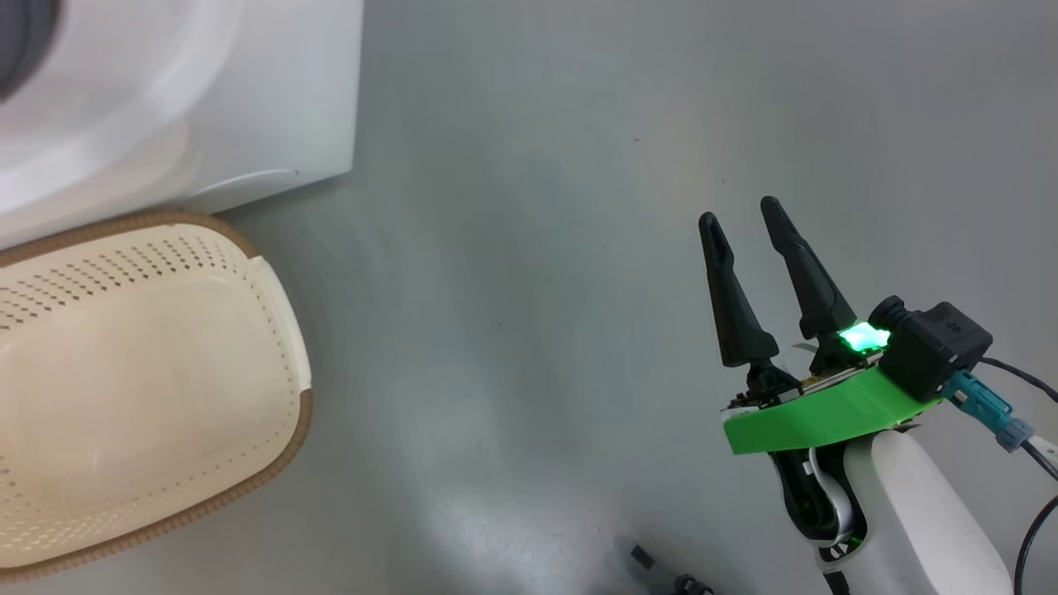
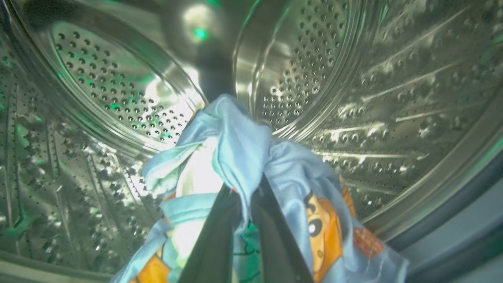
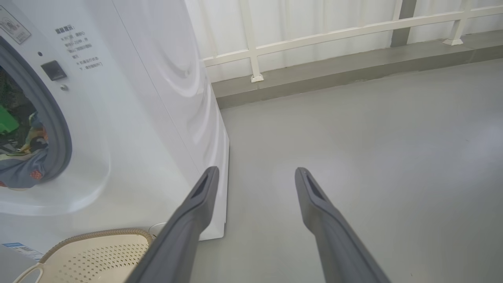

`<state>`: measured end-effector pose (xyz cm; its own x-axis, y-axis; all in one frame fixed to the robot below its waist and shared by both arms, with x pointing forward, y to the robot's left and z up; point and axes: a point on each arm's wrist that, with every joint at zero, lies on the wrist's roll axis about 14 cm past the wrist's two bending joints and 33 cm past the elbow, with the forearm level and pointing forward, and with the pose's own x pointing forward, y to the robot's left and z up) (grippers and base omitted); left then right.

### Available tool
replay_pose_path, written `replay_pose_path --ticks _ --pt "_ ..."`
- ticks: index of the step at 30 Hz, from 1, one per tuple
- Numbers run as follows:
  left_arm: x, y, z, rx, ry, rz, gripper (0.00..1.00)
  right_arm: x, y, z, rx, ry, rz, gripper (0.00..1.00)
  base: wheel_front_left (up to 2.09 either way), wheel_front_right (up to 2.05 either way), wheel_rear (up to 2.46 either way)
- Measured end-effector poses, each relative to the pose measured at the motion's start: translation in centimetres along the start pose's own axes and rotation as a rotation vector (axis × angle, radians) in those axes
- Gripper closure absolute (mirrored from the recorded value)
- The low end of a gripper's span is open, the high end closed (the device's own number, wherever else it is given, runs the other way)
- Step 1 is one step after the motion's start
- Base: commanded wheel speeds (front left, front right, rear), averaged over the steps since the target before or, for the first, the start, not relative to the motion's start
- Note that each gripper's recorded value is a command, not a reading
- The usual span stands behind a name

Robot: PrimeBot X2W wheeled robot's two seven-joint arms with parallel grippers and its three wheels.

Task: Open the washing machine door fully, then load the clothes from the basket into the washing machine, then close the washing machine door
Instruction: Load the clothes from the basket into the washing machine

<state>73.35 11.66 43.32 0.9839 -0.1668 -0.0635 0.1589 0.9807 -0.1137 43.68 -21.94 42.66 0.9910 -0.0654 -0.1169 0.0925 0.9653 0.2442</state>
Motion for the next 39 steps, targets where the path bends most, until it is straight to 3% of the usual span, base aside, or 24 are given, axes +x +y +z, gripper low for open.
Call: replay_pose_path --ticks 5,10,19,27,39 --pt "-0.9 0.5 -2.2 0.034 0.115 0.01 0.0 0.1 0.4 0.4 0.004 -0.011 0.012 0.0 0.0 0.0 0.0" --pt "-1.1 0.7 -1.3 0.028 0.113 0.02 0.0 0.1 0.8 0.6 0.009 -0.019 0.023 0.0 0.0 0.0 0.0" --pt "-1.4 0.2 1.5 -0.13 -0.003 0.043 0.0 0.3 1.4 0.9 0.006 -0.029 0.041 0.0 0.0 0.0 0.0" --pt "-3.9 1.1 0.7 -0.227 -0.063 0.082 0.0 0.5 1.6 1.1 -0.002 -0.034 0.054 0.0 0.0 0.0 0.0" --pt "-10.6 1.4 -1.7 -0.186 -0.051 0.084 0.0 0.8 1.7 2.6 -0.032 -0.074 0.079 0.0 0.0 0.0 0.0"
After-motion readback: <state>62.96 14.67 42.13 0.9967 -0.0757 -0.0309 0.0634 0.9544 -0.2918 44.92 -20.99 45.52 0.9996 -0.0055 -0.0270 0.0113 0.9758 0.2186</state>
